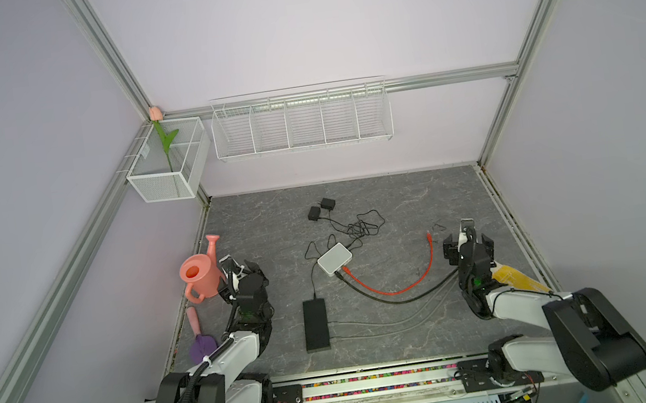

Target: Insert the plug into the switch port

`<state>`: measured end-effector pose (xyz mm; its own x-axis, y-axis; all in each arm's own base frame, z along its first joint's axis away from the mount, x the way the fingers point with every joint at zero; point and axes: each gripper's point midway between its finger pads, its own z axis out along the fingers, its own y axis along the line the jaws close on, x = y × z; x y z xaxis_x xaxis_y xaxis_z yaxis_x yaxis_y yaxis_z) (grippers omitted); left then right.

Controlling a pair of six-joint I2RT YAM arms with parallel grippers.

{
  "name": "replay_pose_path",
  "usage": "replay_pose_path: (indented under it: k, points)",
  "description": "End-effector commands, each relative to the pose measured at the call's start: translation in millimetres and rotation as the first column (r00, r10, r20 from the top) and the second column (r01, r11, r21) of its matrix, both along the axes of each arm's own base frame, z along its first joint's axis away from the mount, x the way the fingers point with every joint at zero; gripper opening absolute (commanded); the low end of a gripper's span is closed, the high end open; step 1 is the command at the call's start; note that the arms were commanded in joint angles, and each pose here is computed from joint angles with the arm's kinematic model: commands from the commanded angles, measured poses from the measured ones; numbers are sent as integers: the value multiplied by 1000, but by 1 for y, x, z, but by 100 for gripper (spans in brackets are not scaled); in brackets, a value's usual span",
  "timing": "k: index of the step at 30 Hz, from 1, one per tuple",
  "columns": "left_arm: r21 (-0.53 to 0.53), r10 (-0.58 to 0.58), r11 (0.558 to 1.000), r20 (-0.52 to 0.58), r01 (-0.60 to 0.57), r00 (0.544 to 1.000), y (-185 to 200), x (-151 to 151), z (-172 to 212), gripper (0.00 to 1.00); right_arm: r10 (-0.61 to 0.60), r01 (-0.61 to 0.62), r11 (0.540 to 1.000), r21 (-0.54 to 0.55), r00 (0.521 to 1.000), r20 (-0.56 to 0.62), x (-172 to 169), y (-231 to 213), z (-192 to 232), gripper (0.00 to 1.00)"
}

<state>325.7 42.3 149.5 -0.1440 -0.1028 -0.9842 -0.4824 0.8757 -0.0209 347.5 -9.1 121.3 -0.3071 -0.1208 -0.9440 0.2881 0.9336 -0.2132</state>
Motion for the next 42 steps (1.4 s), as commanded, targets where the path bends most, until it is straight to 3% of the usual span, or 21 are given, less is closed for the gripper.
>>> replay_pose_path:
  k: [1, 10, 21, 24, 29, 30, 36, 39, 42]
  points:
    - [-1, -4, 1000, 63, 4, 998, 1, 4, 9, 79, 15, -14, 1000, -5, 995, 99, 7, 0, 18, 89]
    - [11, -14, 1000, 59, 14, 998, 0, 20, 8, 79, -1, 4, 1000, -12, 978, 210, 1, -9, 13, 89]
    - [-17, 35, 999, 144, -33, 989, 22, -1, -1, 81, 125, -116, 992, -57, 976, 180, 1, 15, 5, 89]
    - [-2, -48, 999, 171, 49, 984, 10, -1, -2, 84, 160, -152, 986, -61, 972, 172, 0, 20, 4, 89]
    - [2, -64, 998, 184, 65, 981, 8, -1, -10, 84, 212, -203, 977, -70, 964, 161, 0, 28, 1, 89]
    - [13, -94, 996, 179, 93, 979, 3, 3, -8, 100, 217, -208, 976, -71, 963, 159, 0, 29, 1, 89]
    - [31, -177, 984, 162, 174, 971, -9, 2, -12, 99, 254, -248, 967, -58, 955, 154, 6, 31, -2, 89]
    - [97, -357, 932, 95, 349, 929, -41, 14, -20, 99, 239, -239, 971, -20, 962, 130, 11, 22, -9, 89]
    - [141, -390, 914, 52, 380, 920, -51, 24, -26, 99, 247, -248, 969, -8, 962, 117, 17, 22, -12, 89]
